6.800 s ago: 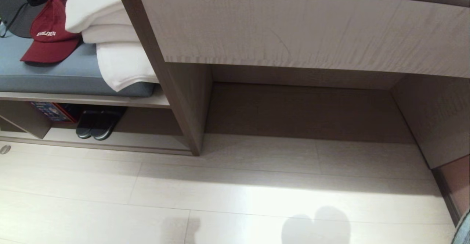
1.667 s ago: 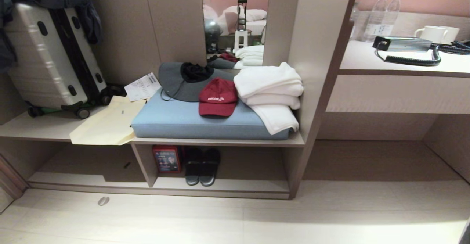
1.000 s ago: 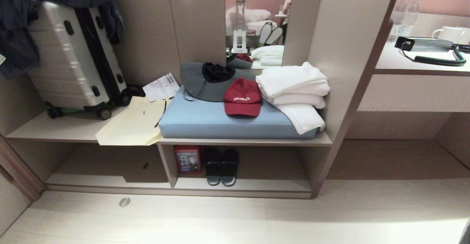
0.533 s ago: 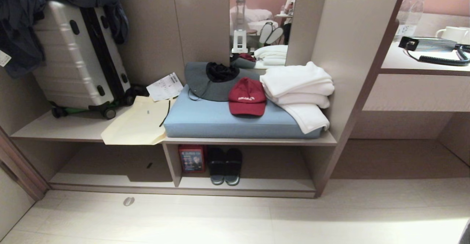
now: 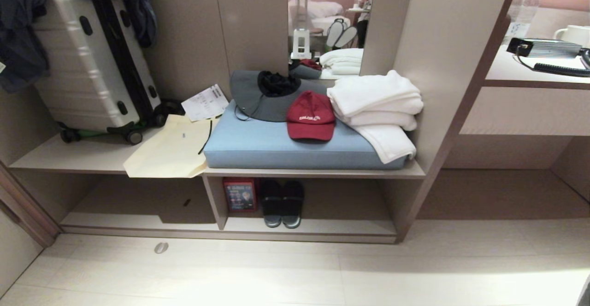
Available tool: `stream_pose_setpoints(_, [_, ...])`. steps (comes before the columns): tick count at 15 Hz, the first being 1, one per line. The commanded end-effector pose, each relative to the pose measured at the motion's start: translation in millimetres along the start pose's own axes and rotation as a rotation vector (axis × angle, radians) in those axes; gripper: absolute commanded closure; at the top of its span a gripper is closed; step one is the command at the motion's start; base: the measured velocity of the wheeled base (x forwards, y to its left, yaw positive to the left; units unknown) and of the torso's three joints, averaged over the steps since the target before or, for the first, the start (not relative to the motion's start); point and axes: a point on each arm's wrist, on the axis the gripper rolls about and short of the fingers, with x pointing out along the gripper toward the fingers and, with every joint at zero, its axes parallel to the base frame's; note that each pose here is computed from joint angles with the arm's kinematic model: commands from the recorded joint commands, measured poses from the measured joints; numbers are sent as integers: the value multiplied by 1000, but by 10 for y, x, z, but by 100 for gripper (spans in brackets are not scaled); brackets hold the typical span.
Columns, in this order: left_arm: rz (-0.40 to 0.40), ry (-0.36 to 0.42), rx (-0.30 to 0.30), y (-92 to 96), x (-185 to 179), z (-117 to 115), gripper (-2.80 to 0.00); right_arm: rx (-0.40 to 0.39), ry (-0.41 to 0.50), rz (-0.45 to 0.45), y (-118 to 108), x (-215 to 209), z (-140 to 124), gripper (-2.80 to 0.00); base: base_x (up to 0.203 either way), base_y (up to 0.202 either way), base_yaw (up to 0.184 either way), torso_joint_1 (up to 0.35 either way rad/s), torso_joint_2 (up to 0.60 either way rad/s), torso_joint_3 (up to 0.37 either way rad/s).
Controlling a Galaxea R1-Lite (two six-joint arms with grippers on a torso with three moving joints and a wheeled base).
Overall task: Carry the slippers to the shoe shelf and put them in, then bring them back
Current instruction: Place the slippers into the shoe cabinet
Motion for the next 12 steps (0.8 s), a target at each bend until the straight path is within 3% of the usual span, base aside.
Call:
stream_pose_setpoints(1, [0, -3, -1, 0, 0, 3, 0, -1, 1, 0, 0, 1, 1, 0, 0, 0, 0, 2, 7, -188])
stream_pose_setpoints(12, [0, -4, -2, 0, 0, 4, 0, -1, 0, 1, 0, 1, 1, 0, 0, 0, 0, 4, 2, -198])
